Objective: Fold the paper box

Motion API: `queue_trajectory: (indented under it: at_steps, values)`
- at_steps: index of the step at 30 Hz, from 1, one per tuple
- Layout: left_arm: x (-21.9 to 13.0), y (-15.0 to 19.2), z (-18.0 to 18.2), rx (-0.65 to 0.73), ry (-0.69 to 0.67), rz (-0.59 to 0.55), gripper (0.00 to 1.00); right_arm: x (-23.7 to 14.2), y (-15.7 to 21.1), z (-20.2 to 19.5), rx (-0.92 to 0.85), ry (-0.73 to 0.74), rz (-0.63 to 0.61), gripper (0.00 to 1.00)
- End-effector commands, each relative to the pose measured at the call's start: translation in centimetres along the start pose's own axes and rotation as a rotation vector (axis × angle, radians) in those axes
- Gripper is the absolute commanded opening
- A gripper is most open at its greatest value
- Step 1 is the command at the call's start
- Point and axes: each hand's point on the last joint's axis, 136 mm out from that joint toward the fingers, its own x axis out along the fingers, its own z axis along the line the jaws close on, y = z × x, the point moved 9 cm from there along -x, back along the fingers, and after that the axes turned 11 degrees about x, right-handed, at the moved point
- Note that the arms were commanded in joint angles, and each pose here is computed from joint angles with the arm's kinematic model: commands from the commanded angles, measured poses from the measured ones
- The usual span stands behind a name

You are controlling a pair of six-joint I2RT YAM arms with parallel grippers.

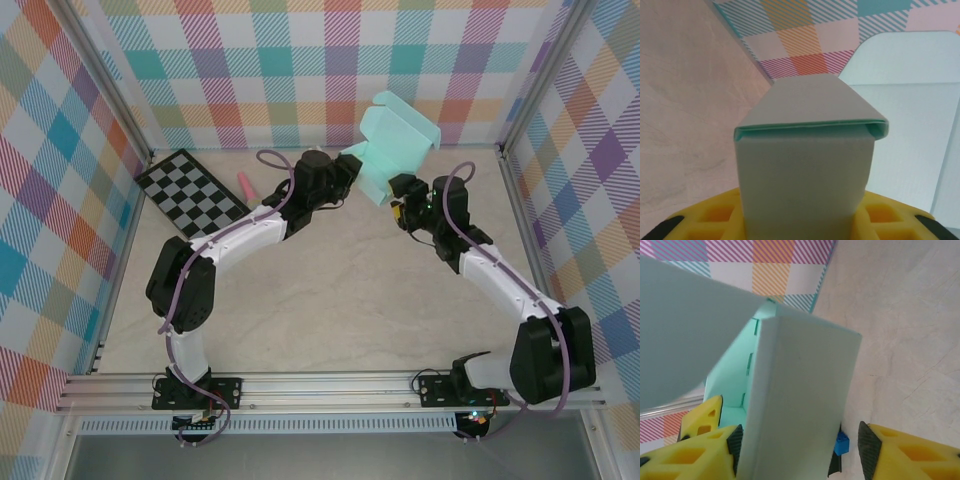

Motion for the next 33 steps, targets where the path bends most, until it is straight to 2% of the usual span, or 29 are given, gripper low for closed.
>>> queue_trajectory:
  at_steps: [1, 7, 12, 16, 20, 33]
  values:
    - [-1.1, -1.5, -1.8, -0.031, 0.092, -0.040, 0.33, -2.3, 0.8, 1.2, -0.091, -0.053, -0.011, 0.68]
    - [-1.0, -1.9, -0.8, -0.176, 0.092, -0.024, 0.33, -4.1, 1.6, 1.4, -0.056, -0.105, -0.009, 0.73]
    - [-0.7, -1.6, -1.1, -0.284, 0.130, 0.022, 0.33, -3.1, 2.4, 0.8, 0.030, -0.162, 0.007, 0.72]
    - [-1.5, -1.8, -2.0, -0.272, 0.140, 0.019, 0.33, -2.1, 2.4, 0.2, 0.090, -0.204, -0.002, 0.72]
    - [-2.0, -1.8, -1.9, -0.269, 0.132, 0.017, 0.33, -1.7, 2.6, 1.5, 0.075, -0.259, 0.028, 0.71]
    - [-2.2, -1.8, -1.8, -0.274, 0.130, 0.014, 0.33, -3.1, 2.9, 2.8, 0.071, -0.309, 0.009, 0.70]
